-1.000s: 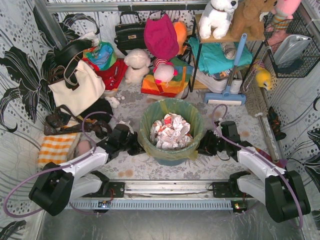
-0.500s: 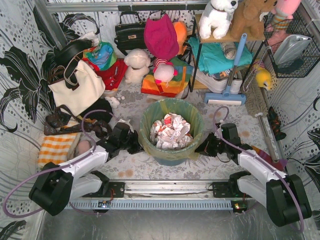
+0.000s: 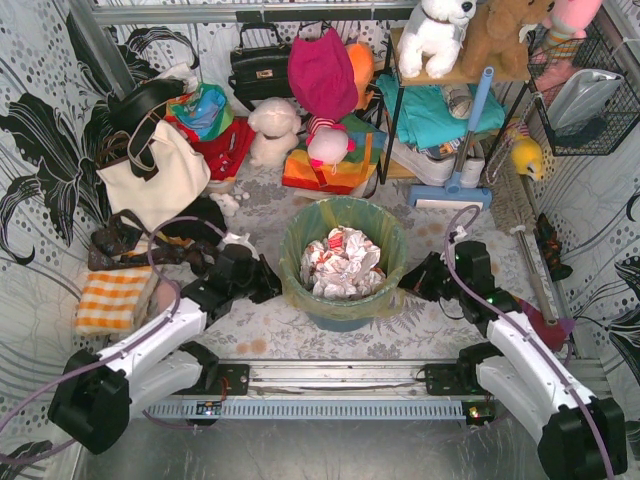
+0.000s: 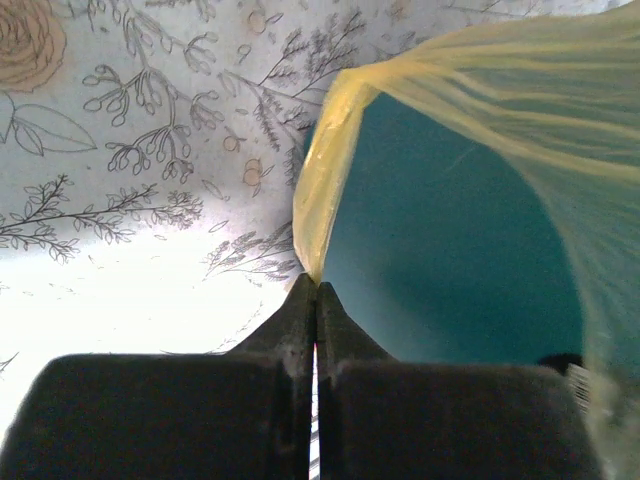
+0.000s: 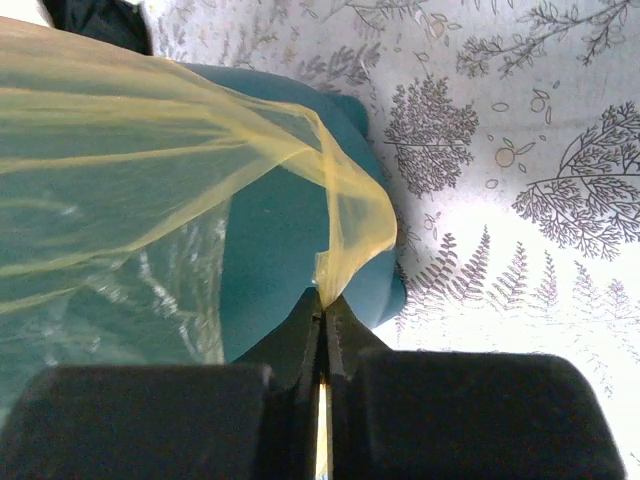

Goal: Tie the trash bag

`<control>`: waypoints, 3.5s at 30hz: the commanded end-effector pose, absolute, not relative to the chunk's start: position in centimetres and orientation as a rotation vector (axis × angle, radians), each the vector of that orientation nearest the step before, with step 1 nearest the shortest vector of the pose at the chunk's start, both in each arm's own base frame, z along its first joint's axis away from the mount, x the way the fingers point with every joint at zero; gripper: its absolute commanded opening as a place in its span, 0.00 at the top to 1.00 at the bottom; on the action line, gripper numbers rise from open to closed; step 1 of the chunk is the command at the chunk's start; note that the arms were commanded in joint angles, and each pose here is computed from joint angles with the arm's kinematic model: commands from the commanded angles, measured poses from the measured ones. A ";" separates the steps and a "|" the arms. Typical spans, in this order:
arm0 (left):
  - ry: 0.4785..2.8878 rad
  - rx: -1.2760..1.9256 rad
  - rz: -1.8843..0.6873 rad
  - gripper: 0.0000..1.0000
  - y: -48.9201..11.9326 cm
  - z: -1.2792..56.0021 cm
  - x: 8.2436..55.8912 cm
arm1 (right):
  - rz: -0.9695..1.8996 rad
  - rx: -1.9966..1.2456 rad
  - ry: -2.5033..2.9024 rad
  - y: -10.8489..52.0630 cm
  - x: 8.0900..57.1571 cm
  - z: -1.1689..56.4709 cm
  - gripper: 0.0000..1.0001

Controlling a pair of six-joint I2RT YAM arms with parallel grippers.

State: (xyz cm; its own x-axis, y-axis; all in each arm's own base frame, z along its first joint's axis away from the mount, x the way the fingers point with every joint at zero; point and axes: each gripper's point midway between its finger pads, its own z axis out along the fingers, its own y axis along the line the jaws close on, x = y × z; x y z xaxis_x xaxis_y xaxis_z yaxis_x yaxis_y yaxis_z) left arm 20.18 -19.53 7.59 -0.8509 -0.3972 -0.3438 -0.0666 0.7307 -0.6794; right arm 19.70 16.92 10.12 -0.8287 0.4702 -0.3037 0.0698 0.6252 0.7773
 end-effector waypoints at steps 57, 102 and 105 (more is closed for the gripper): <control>1.811 -0.364 -0.915 1.00 -13.3 26.0 20.0 | 0.998 0.639 2.007 12.2 18.0 21.0 1.00; 1.583 0.248 -1.204 1.00 -23.5 36.5 23.6 | 1.479 -0.094 1.598 23.7 23.0 36.1 1.00; 1.601 0.287 -1.223 1.00 -24.0 36.2 23.4 | 1.494 -0.121 1.633 25.3 23.1 35.2 1.00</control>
State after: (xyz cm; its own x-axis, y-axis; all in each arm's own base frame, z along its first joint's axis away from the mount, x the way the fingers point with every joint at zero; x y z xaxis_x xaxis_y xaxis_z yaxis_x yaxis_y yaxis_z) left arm 24.41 -23.21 32.42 -0.4904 -0.3931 -0.7778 0.5745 0.5252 -0.6277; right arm 23.35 23.79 32.54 -0.6527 0.4859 -0.5812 -0.4985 0.3021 0.8125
